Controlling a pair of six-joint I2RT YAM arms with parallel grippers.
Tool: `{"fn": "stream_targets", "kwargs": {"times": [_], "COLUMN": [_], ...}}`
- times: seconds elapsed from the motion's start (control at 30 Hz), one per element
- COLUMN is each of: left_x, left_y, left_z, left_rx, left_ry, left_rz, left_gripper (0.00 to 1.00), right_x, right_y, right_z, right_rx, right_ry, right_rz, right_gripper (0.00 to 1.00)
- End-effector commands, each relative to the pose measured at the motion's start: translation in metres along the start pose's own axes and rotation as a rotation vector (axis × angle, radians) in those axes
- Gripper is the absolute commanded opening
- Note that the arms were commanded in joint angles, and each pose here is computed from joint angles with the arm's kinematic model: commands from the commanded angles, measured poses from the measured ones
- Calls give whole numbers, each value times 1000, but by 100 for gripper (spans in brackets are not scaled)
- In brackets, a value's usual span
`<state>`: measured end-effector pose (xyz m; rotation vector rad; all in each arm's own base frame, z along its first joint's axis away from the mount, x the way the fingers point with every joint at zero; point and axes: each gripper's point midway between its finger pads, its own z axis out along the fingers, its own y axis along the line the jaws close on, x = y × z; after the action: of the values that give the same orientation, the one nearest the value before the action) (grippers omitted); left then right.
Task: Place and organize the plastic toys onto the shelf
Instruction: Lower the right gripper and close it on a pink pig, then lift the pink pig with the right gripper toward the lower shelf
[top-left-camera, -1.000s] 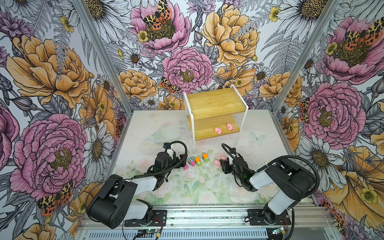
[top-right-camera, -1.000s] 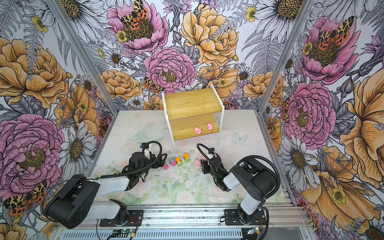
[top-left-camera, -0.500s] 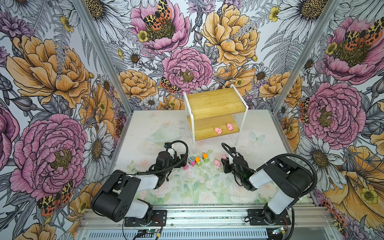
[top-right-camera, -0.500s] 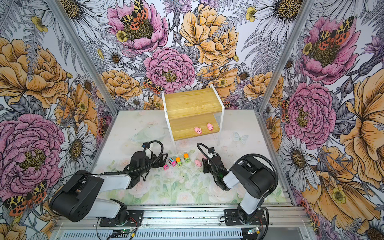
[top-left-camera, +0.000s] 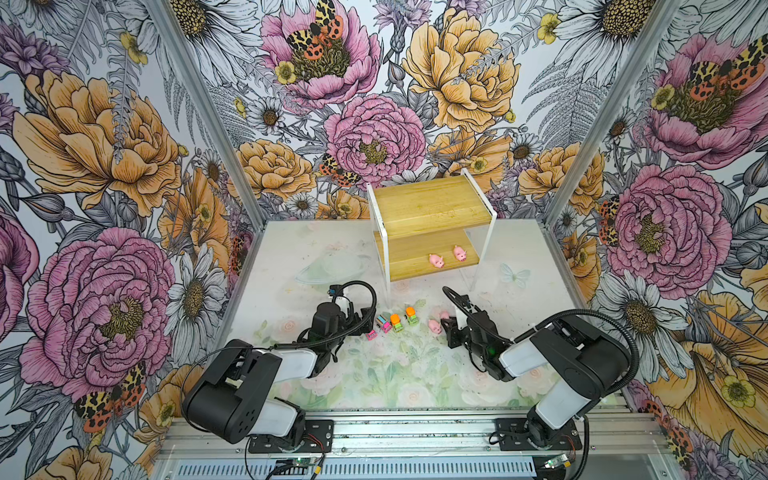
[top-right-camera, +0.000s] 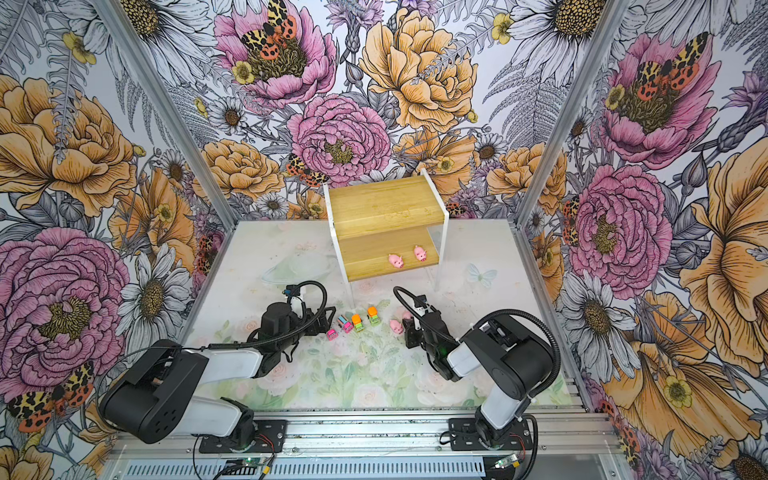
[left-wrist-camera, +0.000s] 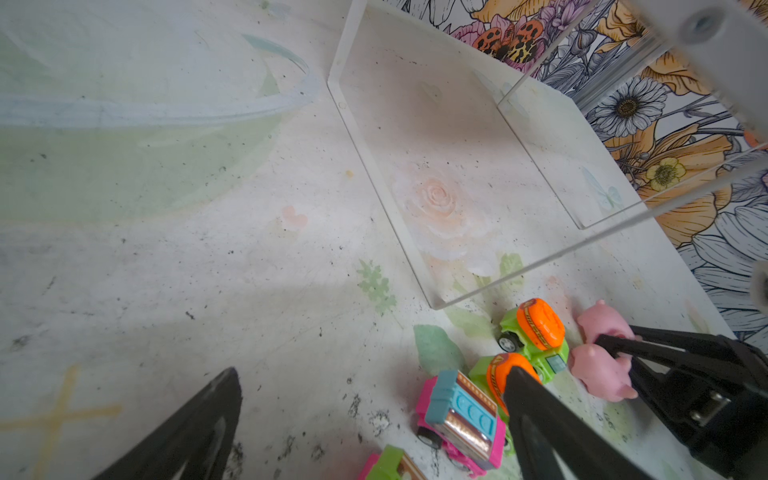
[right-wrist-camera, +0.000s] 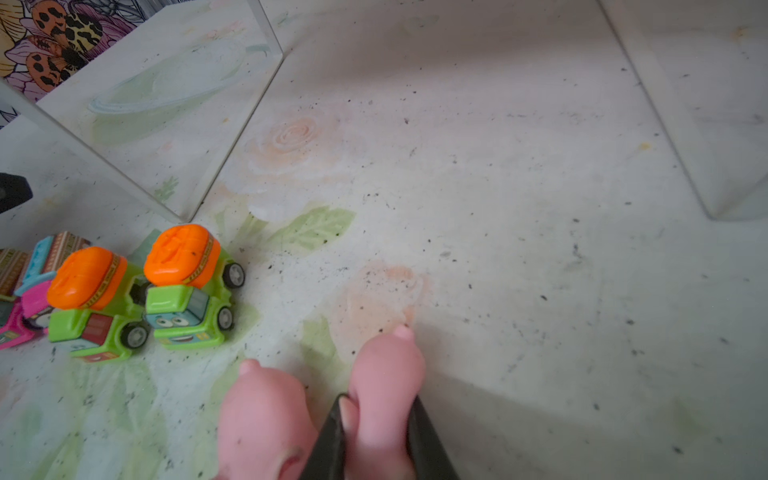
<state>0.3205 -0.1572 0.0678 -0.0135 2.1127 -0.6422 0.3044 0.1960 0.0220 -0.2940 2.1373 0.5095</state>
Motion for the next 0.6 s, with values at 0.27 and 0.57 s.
{"fn": "stream_targets", "kwargs": {"times": [0.27, 0.57], "left_x": [-12, -11], "left_y": [-14, -15], "left_z": [1, 1], "left_rx": [49, 51], "left_ry": [-34, -32], "left_rz": [-3, -2], "left_gripper": [99, 99], "right_x": [-33, -108], "right_y": [17, 49], "right_z": [-20, -48], "right_rx": [-66, -151], "right_ry": [-76, -209], "right_rz": [-19, -70], "right_gripper": [21, 21]}}
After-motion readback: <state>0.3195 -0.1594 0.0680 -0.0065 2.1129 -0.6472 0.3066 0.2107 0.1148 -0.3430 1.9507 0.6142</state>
